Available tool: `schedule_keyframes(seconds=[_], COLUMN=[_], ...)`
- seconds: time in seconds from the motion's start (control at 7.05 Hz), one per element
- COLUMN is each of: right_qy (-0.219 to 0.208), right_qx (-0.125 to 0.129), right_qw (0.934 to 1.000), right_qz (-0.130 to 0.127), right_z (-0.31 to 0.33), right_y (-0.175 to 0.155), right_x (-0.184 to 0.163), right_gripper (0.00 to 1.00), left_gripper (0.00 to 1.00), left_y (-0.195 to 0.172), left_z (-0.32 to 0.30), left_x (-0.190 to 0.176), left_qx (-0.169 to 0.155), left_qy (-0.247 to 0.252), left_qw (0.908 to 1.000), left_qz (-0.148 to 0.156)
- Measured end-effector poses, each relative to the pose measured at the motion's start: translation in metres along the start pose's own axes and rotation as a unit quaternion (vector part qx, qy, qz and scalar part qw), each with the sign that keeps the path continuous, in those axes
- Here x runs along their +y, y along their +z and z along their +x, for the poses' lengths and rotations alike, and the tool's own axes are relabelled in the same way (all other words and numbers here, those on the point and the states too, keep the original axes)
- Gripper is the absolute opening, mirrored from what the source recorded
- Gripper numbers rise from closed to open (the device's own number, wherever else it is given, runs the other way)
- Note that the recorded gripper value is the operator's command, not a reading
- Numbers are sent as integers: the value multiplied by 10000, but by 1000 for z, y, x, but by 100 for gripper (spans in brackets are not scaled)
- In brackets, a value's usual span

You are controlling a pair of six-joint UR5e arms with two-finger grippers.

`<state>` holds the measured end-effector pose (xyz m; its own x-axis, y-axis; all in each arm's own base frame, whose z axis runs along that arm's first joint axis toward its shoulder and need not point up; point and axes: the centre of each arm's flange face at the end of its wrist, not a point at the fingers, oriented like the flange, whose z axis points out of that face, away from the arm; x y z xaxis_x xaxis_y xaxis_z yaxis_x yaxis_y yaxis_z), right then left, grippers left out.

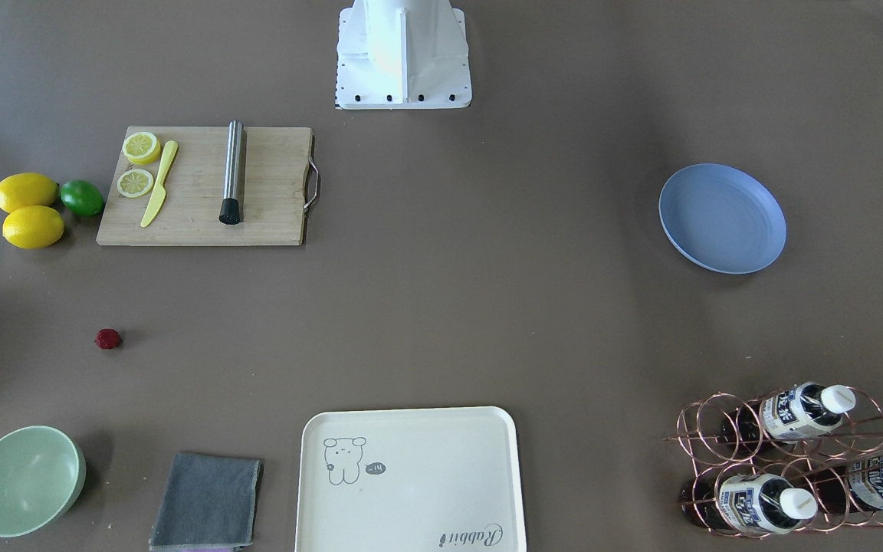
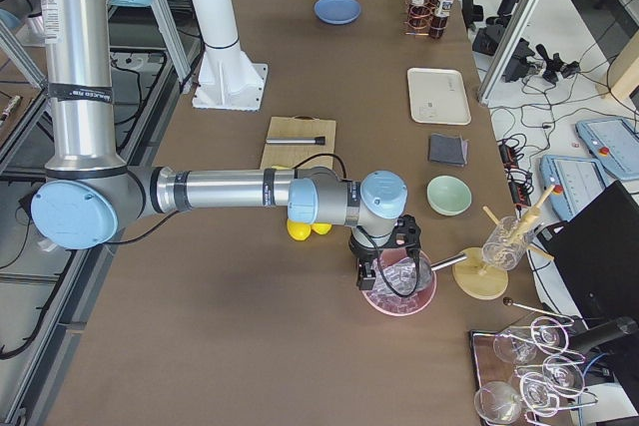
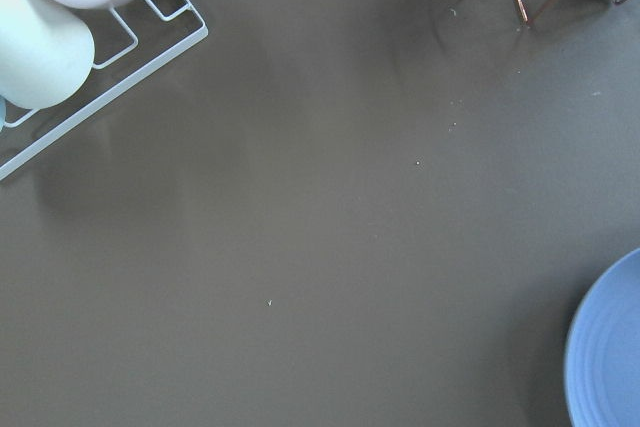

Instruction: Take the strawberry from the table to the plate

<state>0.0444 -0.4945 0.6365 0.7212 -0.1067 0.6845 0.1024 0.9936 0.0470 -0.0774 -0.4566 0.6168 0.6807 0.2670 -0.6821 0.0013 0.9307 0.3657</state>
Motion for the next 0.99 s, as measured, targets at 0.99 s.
schedule_keyframes(seconds=[0.99], right_qy=[-261], right_qx=[-174], right_qw=[9990], right_qz=[319], right_z=[-33], right_y=[-31], right_x=[-10], right_gripper=[100], left_gripper=[99], left_y=[-3], left_z=[16], left_x=[-18], left_qx=[-13], left_qy=[1075], left_qw=[9922], left_qz=[636])
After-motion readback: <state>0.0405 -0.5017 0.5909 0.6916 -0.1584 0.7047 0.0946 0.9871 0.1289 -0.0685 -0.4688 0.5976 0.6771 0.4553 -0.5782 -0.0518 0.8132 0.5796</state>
